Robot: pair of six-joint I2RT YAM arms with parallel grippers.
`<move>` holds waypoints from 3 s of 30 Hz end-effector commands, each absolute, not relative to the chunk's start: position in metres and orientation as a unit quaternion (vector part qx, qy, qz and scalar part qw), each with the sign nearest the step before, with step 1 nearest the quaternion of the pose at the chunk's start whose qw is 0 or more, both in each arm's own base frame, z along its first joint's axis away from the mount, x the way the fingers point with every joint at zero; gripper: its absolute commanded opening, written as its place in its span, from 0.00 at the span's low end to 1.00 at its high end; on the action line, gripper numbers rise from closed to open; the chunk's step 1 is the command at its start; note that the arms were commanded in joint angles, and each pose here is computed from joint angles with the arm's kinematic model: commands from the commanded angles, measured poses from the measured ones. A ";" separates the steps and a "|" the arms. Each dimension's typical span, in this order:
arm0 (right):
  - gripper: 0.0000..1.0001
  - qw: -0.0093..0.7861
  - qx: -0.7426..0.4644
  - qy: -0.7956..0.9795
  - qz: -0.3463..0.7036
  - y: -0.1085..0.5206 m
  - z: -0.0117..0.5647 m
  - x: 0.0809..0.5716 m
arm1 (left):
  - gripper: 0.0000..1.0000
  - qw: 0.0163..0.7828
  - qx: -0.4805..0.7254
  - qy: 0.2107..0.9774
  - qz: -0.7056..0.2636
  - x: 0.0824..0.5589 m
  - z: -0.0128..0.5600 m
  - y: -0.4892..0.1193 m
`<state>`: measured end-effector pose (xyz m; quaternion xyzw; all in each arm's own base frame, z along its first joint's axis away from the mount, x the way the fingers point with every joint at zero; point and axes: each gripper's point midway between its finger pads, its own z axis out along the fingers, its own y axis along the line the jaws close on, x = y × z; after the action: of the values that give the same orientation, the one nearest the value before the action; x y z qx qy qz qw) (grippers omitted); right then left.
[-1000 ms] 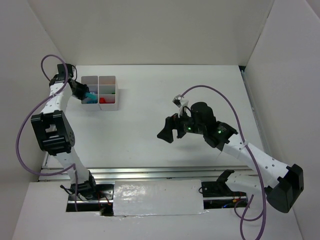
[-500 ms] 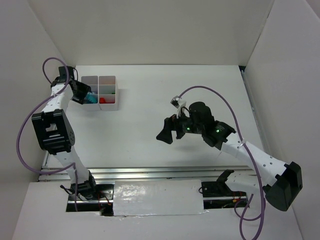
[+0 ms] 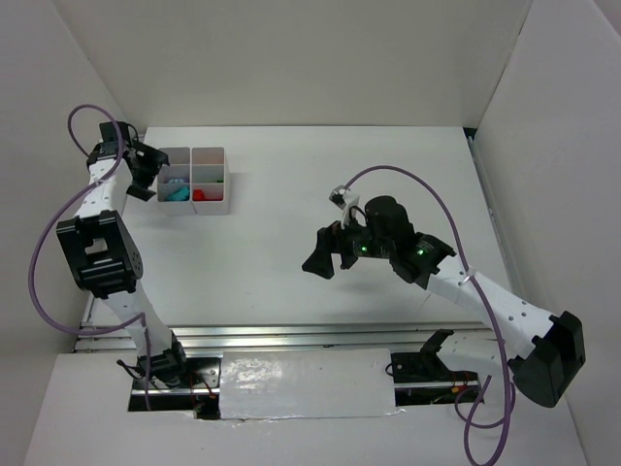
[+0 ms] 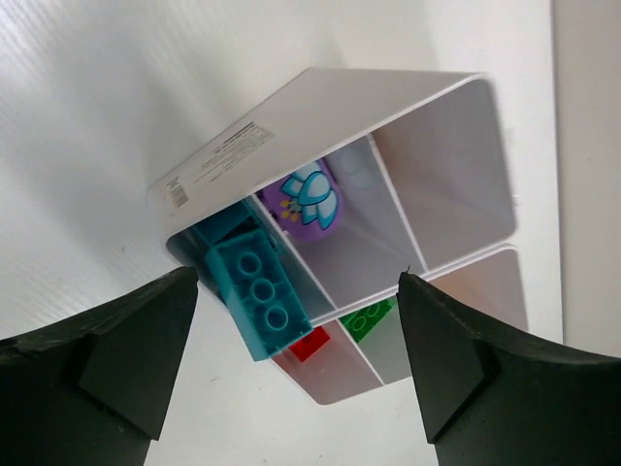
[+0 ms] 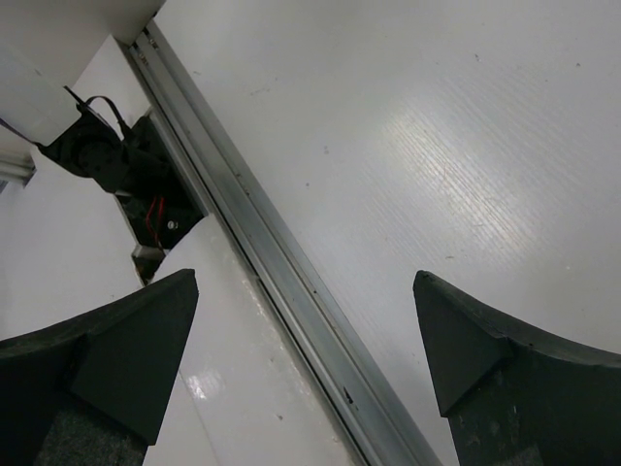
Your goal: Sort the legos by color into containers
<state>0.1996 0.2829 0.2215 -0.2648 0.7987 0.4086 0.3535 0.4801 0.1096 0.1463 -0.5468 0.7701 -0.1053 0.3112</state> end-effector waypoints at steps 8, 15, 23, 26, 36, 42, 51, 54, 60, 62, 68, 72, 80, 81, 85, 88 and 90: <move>1.00 0.366 -0.268 0.790 0.413 0.290 0.240 0.206 | 0.80 0.340 -0.501 0.785 -0.132 0.487 0.162 0.101; 1.00 0.365 -0.260 0.793 0.413 0.290 0.236 0.208 | 0.79 0.378 -0.455 0.793 -0.144 0.471 0.191 0.087; 1.00 0.352 -0.270 0.788 0.426 0.301 0.237 0.210 | 0.78 0.354 -0.427 0.808 -0.198 0.463 0.159 0.040; 1.00 0.351 -0.271 0.790 0.423 0.300 0.236 0.211 | 0.77 0.338 -0.433 0.811 -0.203 0.466 0.151 0.038; 1.00 0.353 -0.270 0.791 0.420 0.295 0.234 0.207 | 0.77 0.351 -0.436 0.807 -0.187 0.485 0.152 0.047; 1.00 0.356 -0.272 0.791 0.416 0.294 0.236 0.207 | 0.76 0.355 -0.443 0.807 -0.163 0.488 0.148 0.058; 1.00 0.354 -0.272 0.793 0.416 0.295 0.235 0.209 | 0.79 0.360 -0.432 0.807 -0.182 0.486 0.160 0.056; 1.00 0.352 -0.272 0.793 0.417 0.297 0.235 0.210 | 0.79 0.354 -0.436 0.806 -0.187 0.483 0.156 0.052; 1.00 0.351 -0.273 0.793 0.417 0.297 0.233 0.210 | 0.80 0.330 -0.443 0.814 -0.181 0.472 0.138 0.050; 1.00 0.348 -0.273 0.793 0.419 0.298 0.232 0.210 | 0.80 0.326 -0.443 0.814 -0.184 0.470 0.132 0.047; 1.00 0.348 -0.276 0.792 0.418 0.299 0.233 0.210 | 0.80 0.339 -0.440 0.806 -0.205 0.478 0.136 0.044; 1.00 0.346 -0.277 0.794 0.417 0.299 0.232 0.210 | 0.81 0.343 -0.444 0.801 -0.211 0.484 0.138 0.044; 1.00 0.349 -0.278 0.794 0.413 0.298 0.233 0.211 | 0.81 0.340 -0.451 0.802 -0.195 0.490 0.128 0.052; 1.00 0.348 -0.280 0.793 0.414 0.299 0.233 0.210 | 0.81 0.338 -0.452 0.803 -0.192 0.490 0.126 0.053; 1.00 0.349 -0.281 0.792 0.414 0.299 0.234 0.211 | 0.81 0.324 -0.453 0.809 -0.187 0.487 0.116 0.054; 1.00 0.350 -0.281 0.792 0.412 0.298 0.235 0.212 | 0.81 0.338 -0.448 0.805 -0.192 0.485 0.129 0.053; 1.00 0.351 -0.283 0.792 0.411 0.299 0.235 0.212 | 0.82 0.367 -0.438 0.796 -0.199 0.484 0.157 0.053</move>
<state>0.2083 0.2935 0.2146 -0.2687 0.8088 0.4051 0.3309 0.4798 0.0471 0.1131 -0.4481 0.8135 -0.1906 0.3178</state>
